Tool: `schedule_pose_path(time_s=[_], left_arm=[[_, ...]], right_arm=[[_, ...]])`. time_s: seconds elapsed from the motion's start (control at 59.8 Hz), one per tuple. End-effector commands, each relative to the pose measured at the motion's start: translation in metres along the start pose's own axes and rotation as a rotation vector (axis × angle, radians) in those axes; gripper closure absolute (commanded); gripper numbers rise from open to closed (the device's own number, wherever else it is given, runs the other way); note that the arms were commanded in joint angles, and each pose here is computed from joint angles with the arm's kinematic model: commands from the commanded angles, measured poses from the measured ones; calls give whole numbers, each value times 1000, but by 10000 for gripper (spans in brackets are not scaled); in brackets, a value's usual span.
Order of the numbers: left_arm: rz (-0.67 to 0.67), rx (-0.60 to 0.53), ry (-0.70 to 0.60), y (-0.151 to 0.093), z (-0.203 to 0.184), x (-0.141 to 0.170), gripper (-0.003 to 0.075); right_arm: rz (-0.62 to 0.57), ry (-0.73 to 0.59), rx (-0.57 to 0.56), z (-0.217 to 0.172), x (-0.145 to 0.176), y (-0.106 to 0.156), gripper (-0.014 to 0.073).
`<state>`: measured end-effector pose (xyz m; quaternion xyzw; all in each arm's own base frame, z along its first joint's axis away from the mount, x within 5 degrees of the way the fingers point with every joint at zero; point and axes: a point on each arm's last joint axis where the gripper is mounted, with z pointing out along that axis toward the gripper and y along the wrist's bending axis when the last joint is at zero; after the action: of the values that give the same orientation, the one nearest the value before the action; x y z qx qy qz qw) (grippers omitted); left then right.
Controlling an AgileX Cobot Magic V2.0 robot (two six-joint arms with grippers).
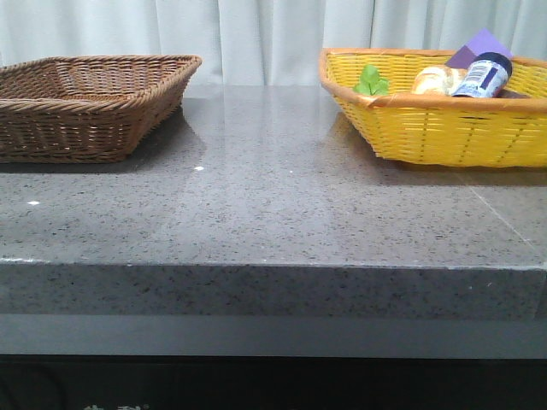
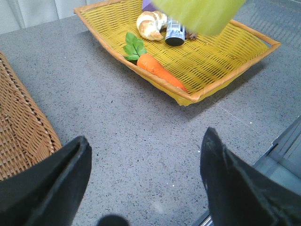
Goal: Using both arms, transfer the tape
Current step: 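Carry the tape roll out of the basket and set it on the table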
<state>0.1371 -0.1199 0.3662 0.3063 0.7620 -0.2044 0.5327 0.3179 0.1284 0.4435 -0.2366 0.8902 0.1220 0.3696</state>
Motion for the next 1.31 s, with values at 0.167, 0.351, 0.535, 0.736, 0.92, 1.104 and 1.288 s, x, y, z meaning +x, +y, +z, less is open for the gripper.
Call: schedule_pose_path(time_s=[0.167,0.351,0.535,0.736,0.92,1.104,1.288], left_arm=[[-4,-1,-121,-1,-7,-19,228],[-4,-1,-121,-1,-7,-19,228],[-4,-1,-121,-1,-7,-19,228],[-4,-1,-121,-1,-7,-19,228],[-4,-1,-121,-1,-7,-19,228],[-4,-1,-121,-1,-7,-19,228],[-4,-1,-121,-1,-7,-19,228]], right_arm=[[-216,-201,-56,12,-25,59,489],[-338,-111,-18,54,-19,81,489],[-455,-21,80,95,-12,82,489],[-507,83,128,131,-1,77,487],[-519,121,132,148,5,76,481],[-520,107,131,153,4,77,349],[-504,80,127,147,1,77,219]])
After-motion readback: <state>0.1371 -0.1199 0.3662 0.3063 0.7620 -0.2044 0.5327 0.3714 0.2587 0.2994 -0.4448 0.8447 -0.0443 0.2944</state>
